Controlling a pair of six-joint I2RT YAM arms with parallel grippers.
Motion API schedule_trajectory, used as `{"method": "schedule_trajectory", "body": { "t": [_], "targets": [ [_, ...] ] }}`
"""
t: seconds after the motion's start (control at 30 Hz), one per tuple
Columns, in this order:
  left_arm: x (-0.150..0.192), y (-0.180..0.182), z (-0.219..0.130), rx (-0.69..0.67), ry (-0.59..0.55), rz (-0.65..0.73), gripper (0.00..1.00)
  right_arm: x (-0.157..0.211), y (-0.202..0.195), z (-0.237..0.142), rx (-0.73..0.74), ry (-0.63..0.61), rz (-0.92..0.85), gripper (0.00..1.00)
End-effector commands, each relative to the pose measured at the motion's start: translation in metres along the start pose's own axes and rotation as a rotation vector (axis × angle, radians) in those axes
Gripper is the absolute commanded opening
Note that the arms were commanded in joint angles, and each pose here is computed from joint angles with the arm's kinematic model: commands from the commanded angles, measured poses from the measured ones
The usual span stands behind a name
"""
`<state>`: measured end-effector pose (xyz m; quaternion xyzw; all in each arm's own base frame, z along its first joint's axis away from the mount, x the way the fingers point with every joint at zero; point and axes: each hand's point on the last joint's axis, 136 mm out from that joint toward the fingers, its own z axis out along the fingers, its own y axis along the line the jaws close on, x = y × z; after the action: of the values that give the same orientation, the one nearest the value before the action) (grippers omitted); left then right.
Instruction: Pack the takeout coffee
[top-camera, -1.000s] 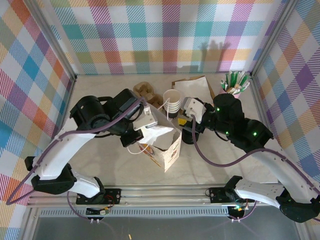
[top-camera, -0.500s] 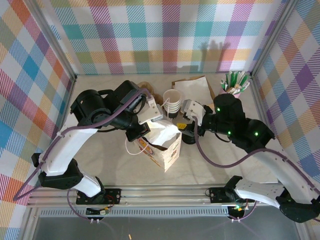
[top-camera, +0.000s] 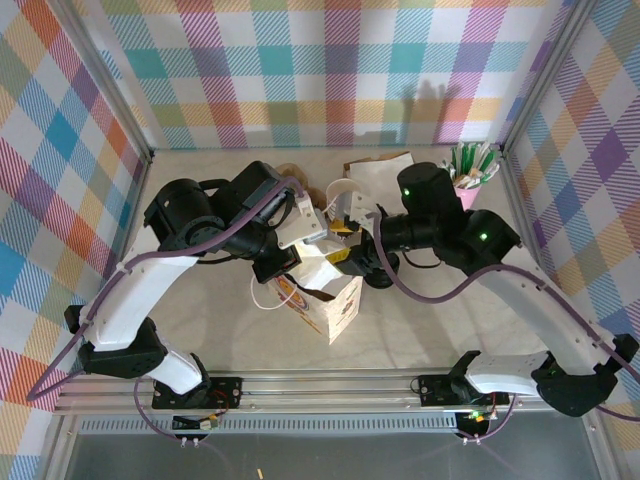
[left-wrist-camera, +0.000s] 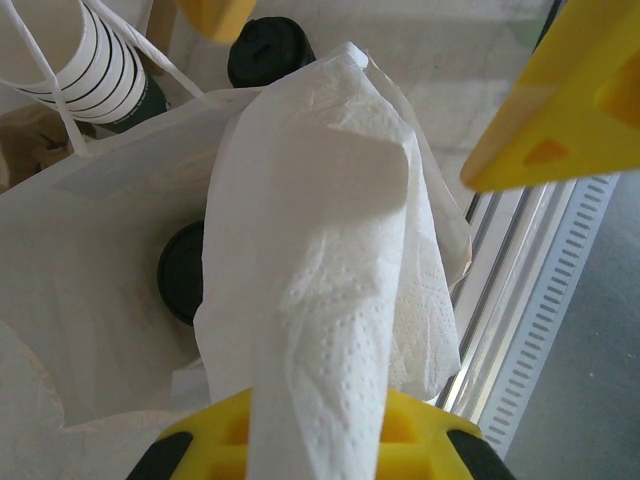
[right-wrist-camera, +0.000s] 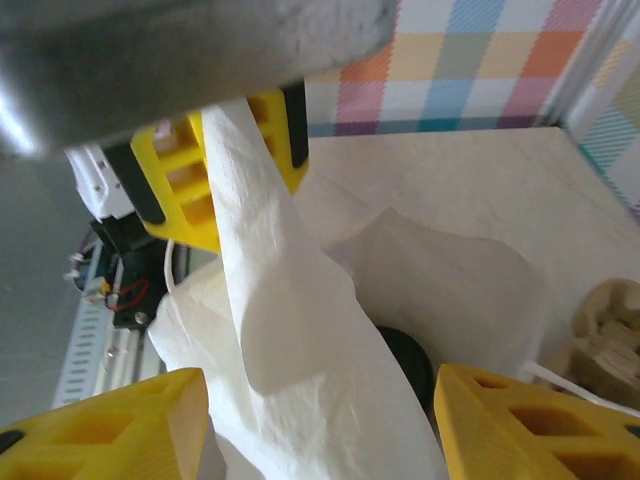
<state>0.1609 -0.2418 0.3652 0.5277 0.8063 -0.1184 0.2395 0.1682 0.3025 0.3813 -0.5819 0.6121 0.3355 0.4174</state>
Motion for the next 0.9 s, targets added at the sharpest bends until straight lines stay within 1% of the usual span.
{"method": "schedule_trajectory", "body": {
  "t": [0.0, 0.17, 0.27, 0.37, 0.47, 0.63, 0.67, 0.7, 0.77, 0.8, 0.83, 0.87],
  "targets": [
    [0.041, -0.008, -0.013, 0.025, 0.137, 0.018, 0.06, -0.013, 0.006, 0.008, -0.081, -0.075, 0.02, 0.61],
    [0.049, -0.011, -0.016, 0.032, 0.141, 0.031, 0.06, -0.014, 0.004, 0.02, -0.118, -0.089, 0.029, 0.61],
    [0.05, -0.01, -0.017, 0.028, 0.141, 0.032, 0.06, -0.017, 0.008, 0.024, -0.165, -0.092, 0.041, 0.57],
    [0.05, -0.009, -0.019, 0.022, 0.136, 0.032, 0.06, -0.017, 0.012, 0.026, -0.205, -0.093, 0.056, 0.48],
    [0.052, -0.009, -0.021, 0.014, 0.129, 0.032, 0.06, -0.015, 0.015, 0.027, -0.234, -0.075, 0.063, 0.38],
    [0.053, -0.005, -0.027, -0.013, 0.112, 0.019, 0.09, -0.014, 0.017, 0.028, -0.263, -0.048, 0.071, 0.11],
    [0.053, -0.004, -0.029, -0.022, 0.106, 0.014, 0.11, -0.015, 0.018, 0.028, -0.268, -0.05, 0.073, 0.06],
    [0.054, -0.002, -0.032, -0.034, 0.101, 0.01, 0.16, -0.016, 0.018, 0.029, -0.271, -0.056, 0.078, 0.0],
    [0.055, 0.001, -0.037, -0.06, 0.087, -0.003, 0.34, -0.019, 0.017, 0.03, -0.271, -0.073, 0.086, 0.0],
    [0.057, 0.002, -0.04, -0.073, 0.08, -0.011, 0.46, -0.019, 0.016, 0.031, -0.27, -0.085, 0.088, 0.0],
    [0.059, 0.005, -0.043, -0.094, 0.074, -0.025, 0.55, -0.021, 0.015, 0.032, -0.265, -0.1, 0.088, 0.0],
    [0.062, 0.009, -0.046, -0.119, 0.071, -0.038, 0.61, -0.022, 0.014, 0.032, -0.261, -0.114, 0.097, 0.0]
  ]
}}
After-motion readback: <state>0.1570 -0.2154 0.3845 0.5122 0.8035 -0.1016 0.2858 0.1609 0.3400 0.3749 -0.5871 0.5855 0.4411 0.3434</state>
